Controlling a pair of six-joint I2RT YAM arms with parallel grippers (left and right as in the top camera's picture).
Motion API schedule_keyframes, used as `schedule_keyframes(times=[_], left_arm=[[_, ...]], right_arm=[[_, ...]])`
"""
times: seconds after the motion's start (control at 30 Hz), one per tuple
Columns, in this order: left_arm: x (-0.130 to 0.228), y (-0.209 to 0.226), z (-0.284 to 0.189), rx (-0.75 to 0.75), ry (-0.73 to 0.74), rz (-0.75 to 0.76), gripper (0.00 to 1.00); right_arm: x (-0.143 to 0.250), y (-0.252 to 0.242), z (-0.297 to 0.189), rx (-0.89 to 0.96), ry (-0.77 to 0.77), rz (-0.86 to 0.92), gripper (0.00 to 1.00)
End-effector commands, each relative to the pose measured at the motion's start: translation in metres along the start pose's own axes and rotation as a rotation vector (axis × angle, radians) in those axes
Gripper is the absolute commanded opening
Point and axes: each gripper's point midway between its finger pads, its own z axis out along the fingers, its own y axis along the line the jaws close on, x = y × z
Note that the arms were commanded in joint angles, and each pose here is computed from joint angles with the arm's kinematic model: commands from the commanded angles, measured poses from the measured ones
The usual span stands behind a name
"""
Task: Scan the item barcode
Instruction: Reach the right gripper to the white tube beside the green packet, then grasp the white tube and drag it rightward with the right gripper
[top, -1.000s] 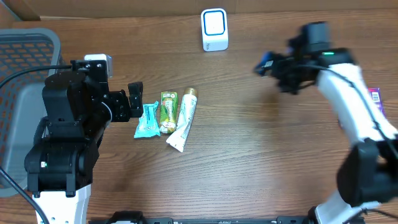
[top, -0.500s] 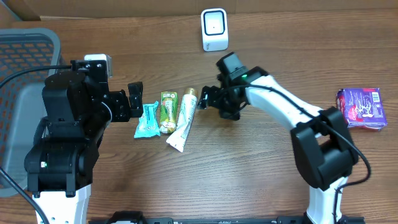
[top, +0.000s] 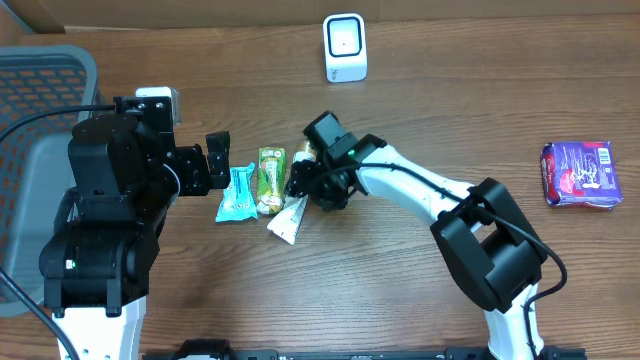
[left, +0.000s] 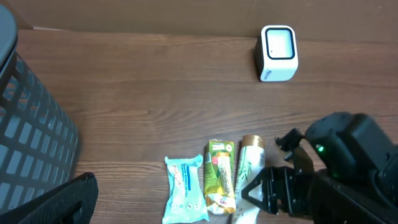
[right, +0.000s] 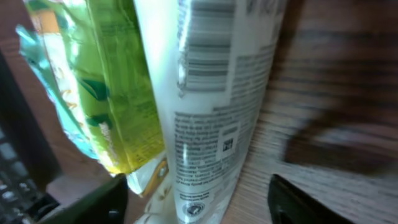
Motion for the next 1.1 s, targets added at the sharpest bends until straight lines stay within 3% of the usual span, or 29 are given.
schedule_keyframes(times=[0.0, 0.17, 0.43, 0.6, 0.8, 0.93, 1.07], left_arm=[[-0.006, 0.000, -0.005, -0.002, -0.021, 0.009, 0.99], [-0.006, 0.000, -0.005, -0.002, -0.021, 0.009, 1.00], [-0.005, 0.000, -0.005, -0.002, -0.020, 0.009, 1.00], [-0.006, 0.000, -0.005, -0.002, -0.021, 0.009, 1.00], [-0.006, 0.000, -0.005, -0.002, -0.021, 0.009, 1.00], [-0.006, 0.000, -0.005, -0.002, -0.021, 0.009, 1.00], [-0.006, 0.000, -0.005, -0.002, -0.021, 0.009, 1.00]], right_arm=[[-0.001, -0.015, 0.006, 0.048, -0.031, 0.042, 0.65], [-0.005, -0.025, 0.008, 0.084, -0.059, 0.050, 0.50], [-0.007, -0.024, 0.004, 0.089, -0.064, -0.017, 0.05], [-0.017, -0.022, -0.028, 0.177, -0.112, -0.149, 0.04], [-0.040, -0.058, -0.096, 0.550, -0.257, -0.289, 0.04], [-0.047, -0.086, -0.116, 0.744, -0.294, -0.334, 0.04], [-0.055, -0.096, -0.117, 0.803, -0.340, -0.358, 0.04]])
